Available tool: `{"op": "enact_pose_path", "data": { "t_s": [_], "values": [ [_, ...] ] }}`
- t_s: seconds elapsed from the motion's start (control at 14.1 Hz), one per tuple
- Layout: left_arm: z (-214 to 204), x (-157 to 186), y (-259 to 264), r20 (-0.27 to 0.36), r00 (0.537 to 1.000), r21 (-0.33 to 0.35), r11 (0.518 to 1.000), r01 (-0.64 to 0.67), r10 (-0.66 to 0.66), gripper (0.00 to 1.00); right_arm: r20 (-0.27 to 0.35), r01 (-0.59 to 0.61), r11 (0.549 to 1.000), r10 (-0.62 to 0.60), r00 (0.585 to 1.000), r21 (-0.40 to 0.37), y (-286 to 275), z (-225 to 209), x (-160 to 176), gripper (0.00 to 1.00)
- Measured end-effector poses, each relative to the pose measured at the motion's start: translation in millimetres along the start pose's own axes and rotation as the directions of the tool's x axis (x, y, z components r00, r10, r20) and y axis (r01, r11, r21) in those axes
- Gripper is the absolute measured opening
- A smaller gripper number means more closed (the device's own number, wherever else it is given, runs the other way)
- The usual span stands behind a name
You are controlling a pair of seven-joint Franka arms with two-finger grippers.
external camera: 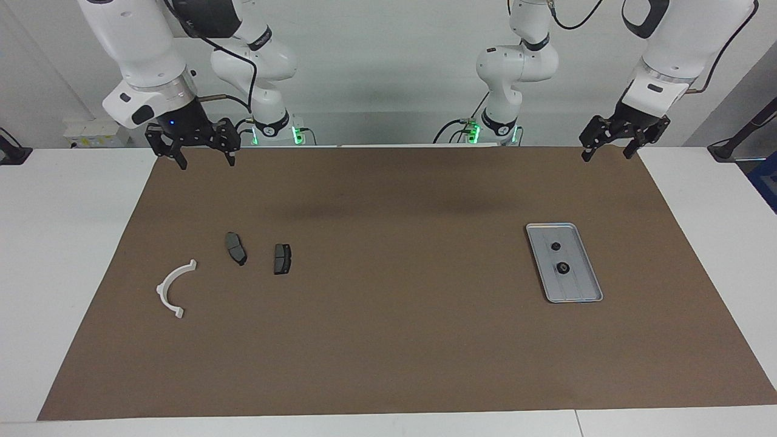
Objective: Place bearing gear from tray to pile
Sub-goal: 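Move the left gripper over the silver tray toward the bearing gears, then grasp a dark bearing gear in the tray with the left gripper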
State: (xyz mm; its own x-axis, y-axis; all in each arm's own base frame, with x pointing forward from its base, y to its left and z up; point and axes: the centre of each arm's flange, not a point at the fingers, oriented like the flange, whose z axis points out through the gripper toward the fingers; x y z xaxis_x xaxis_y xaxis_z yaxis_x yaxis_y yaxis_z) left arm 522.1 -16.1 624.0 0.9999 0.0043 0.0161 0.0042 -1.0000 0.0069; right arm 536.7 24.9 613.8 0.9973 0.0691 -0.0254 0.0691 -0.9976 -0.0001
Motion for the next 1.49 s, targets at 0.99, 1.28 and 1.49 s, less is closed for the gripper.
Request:
{"op": "enact_pose_path", "data": {
  "t_s": [0.99, 1.28, 1.49],
  "values": [
    [111.5, 2.7, -9.8, -0.019, 0.998, 0.000, 0.999, -0.053, 0.053, 1.00, 0.000, -0.001, 1.000, 0.001, 1.000, 0.000, 0.5, -0.2, -0.1, 1.00],
    [177.3, 2.9, -13.8, -0.031, 0.998, 0.002, 0.998, -0.056, 0.056, 1.00, -0.004, -0.018, 1.000, 0.018, 1.000, 0.000, 9.7, -2.0, -1.3, 1.00],
    [209.3, 7.4, -19.2, -0.043, 0.998, 0.004, 0.999, -0.054, 0.054, 1.00, -0.004, -0.022, 1.000, 0.022, 1.000, 0.000, 11.7, -2.4, -1.7, 1.00]
  ]
}}
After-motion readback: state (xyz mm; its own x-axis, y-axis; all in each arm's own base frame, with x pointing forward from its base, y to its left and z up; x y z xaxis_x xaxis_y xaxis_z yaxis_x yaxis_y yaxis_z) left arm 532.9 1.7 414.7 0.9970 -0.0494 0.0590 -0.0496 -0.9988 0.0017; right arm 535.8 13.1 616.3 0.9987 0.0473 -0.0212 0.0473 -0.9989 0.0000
